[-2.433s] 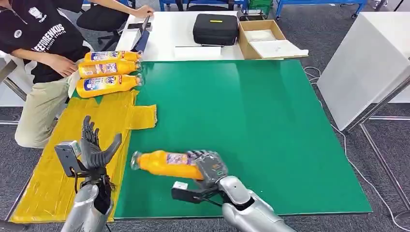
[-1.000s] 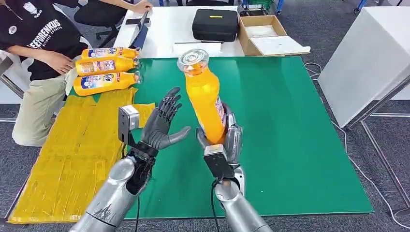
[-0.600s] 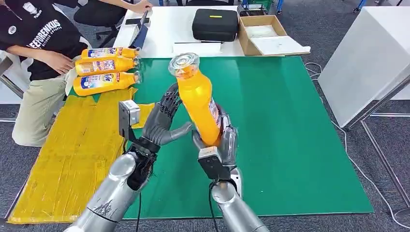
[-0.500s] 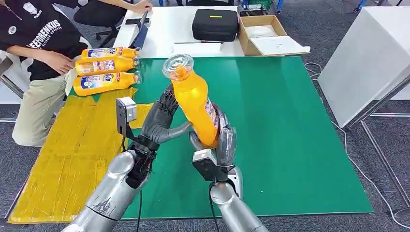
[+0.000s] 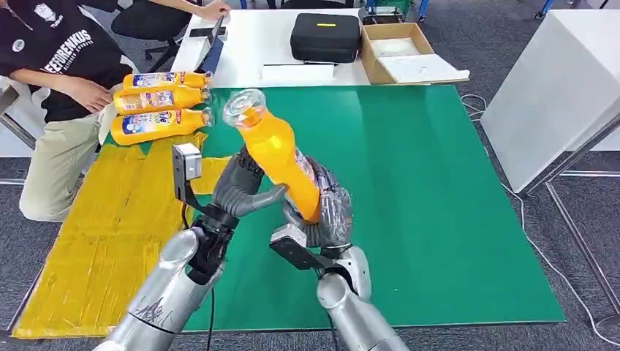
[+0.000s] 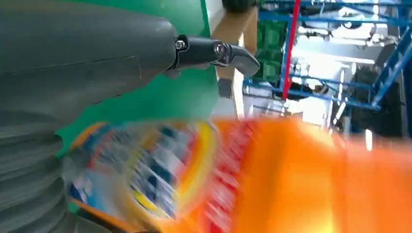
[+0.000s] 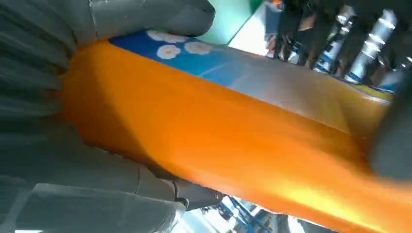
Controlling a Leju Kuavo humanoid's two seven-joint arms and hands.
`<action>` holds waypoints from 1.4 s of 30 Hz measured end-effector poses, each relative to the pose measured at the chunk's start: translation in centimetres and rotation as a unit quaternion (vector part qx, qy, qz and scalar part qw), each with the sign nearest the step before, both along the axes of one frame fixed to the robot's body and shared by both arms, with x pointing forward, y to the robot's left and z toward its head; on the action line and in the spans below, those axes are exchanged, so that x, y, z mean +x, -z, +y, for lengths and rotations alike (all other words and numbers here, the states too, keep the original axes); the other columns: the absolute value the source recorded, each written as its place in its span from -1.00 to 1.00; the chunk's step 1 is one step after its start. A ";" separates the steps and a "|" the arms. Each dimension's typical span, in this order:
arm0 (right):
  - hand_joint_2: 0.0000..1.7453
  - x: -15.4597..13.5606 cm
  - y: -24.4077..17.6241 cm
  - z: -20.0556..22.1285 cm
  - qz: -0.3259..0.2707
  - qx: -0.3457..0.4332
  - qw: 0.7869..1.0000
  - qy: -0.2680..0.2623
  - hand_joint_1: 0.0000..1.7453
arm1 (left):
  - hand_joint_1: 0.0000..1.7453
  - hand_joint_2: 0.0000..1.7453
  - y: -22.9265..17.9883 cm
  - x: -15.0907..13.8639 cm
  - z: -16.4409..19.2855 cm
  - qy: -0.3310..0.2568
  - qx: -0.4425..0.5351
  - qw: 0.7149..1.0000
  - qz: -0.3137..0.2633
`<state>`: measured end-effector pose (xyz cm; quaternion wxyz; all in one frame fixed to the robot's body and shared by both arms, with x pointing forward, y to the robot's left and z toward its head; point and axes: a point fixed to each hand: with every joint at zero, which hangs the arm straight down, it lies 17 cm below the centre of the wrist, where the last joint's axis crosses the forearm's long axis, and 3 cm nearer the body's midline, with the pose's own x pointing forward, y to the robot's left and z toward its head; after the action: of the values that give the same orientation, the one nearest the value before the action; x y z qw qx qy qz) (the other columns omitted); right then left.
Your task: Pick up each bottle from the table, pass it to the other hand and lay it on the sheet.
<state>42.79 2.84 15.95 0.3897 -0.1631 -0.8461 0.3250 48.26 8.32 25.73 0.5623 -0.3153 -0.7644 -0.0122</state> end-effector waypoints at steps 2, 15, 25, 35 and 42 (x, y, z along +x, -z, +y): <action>1.00 -0.5 0.5 0.6 -0.008 -0.029 1.000 -0.006 1.00 | -1.00 1.00 -0.8 -0.1 -0.6 0.005 -0.009 1.000 -0.005; 1.00 0.0 1.6 0.4 0.006 -0.059 0.998 0.012 1.00 | -1.00 1.00 -1.8 0.0 -0.4 0.001 -0.030 1.000 -0.005; 1.00 0.1 1.6 0.6 0.006 -0.061 0.998 0.011 1.00 | 1.00 1.00 -1.8 0.0 -0.2 -0.002 -0.037 0.999 -0.003; 1.00 0.1 1.5 0.6 0.006 -0.058 0.998 0.010 1.00 | 1.00 1.00 -1.8 -0.1 0.1 -0.002 -0.040 0.999 -0.006; 1.00 0.1 1.3 0.6 0.005 -0.048 0.999 0.006 1.00 | 1.00 1.00 -2.0 -0.1 0.2 -0.004 -0.044 0.999 -0.008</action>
<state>42.87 3.47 14.68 0.3881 -0.1854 -0.8263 0.3636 48.19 8.48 27.69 0.5419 -0.3367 -0.7698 0.0216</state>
